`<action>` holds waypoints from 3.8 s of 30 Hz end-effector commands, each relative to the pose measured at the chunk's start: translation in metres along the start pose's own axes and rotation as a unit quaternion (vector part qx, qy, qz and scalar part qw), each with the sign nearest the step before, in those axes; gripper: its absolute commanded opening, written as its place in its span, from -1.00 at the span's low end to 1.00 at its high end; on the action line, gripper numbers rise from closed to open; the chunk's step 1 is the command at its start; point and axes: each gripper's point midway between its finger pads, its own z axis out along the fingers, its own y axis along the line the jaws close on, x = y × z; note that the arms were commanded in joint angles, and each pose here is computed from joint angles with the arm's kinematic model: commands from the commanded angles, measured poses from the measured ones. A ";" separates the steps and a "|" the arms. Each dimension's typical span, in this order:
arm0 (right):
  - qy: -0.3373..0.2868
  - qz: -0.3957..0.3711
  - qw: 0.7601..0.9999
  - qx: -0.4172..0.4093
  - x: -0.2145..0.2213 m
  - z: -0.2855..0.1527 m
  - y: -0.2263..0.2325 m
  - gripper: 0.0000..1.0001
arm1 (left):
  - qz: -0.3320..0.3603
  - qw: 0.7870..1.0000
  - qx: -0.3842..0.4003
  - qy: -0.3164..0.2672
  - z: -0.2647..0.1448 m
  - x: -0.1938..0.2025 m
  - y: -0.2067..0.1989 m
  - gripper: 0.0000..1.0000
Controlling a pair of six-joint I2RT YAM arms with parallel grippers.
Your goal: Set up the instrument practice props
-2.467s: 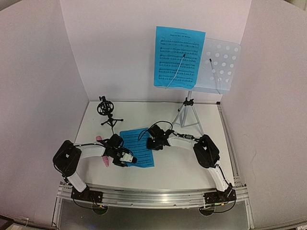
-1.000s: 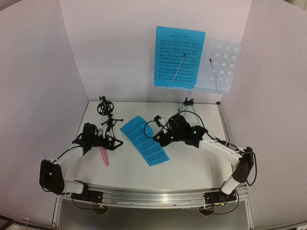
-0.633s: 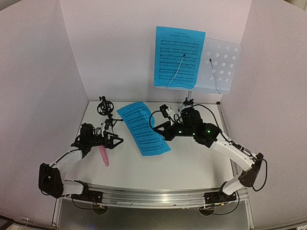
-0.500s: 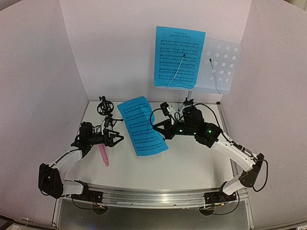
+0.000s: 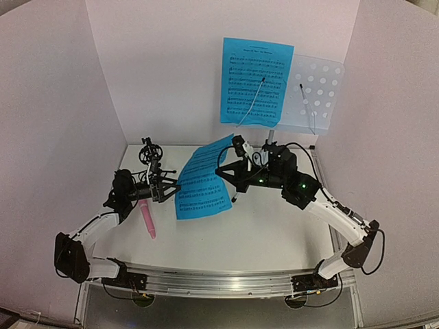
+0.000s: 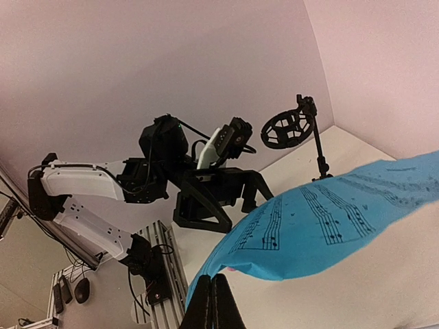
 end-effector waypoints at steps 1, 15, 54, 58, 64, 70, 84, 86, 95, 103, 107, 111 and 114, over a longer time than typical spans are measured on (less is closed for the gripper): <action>-0.029 -0.036 0.999 -0.030 -0.025 -0.001 0.016 -1.00 | 0.021 0.999 0.046 -0.007 0.003 -0.016 -0.020 0.99; -0.025 -0.046 0.998 -0.040 -0.029 0.006 0.009 -1.00 | 0.042 0.991 0.128 0.023 0.003 -0.012 -0.064 0.53; -0.029 -0.056 0.996 -0.058 -0.049 0.012 -0.016 -1.00 | -0.032 0.994 0.097 0.034 -0.009 -0.011 -0.037 0.09; -0.019 -0.048 0.996 -0.072 -0.044 0.013 -0.017 -1.00 | -0.034 0.994 0.105 0.027 -0.012 -0.015 -0.037 0.28; -0.010 -0.043 0.996 -0.080 -0.040 0.022 -0.022 -1.00 | -0.032 0.991 0.125 0.033 -0.012 -0.020 -0.045 0.31; -0.010 -0.040 0.996 -0.079 -0.039 0.024 -0.023 -1.00 | -0.045 0.991 0.117 0.034 -0.012 -0.018 -0.041 -0.24; 0.036 0.033 0.998 -0.033 0.009 0.019 -0.047 -0.56 | -0.011 0.993 0.115 0.026 -0.021 -0.024 -0.052 -1.00; 0.043 0.046 0.998 -0.029 0.017 0.017 -0.048 -0.16 | 0.045 0.989 0.139 0.036 -0.027 -0.020 -0.066 -1.00; 0.094 0.113 0.984 -0.102 0.049 0.020 -0.030 0.60 | 0.252 0.948 0.179 0.079 -0.048 0.007 -0.102 -1.00; 0.081 0.136 0.967 -0.198 0.034 0.031 -0.010 0.57 | 0.259 0.945 0.178 0.094 -0.048 0.018 -0.099 -1.00; 0.065 0.128 0.967 -0.212 0.020 0.029 -0.003 0.39 | 0.254 0.948 0.167 0.098 -0.046 0.021 -0.094 -1.00; 0.045 0.131 0.964 -0.229 0.007 0.027 0.003 0.15 | 0.255 0.947 0.162 0.104 -0.046 0.025 -0.091 -1.00; 0.033 0.123 0.964 -0.232 -0.002 0.020 0.010 -0.06 | 0.261 0.946 0.156 0.112 -0.048 0.030 -0.089 -1.00</action>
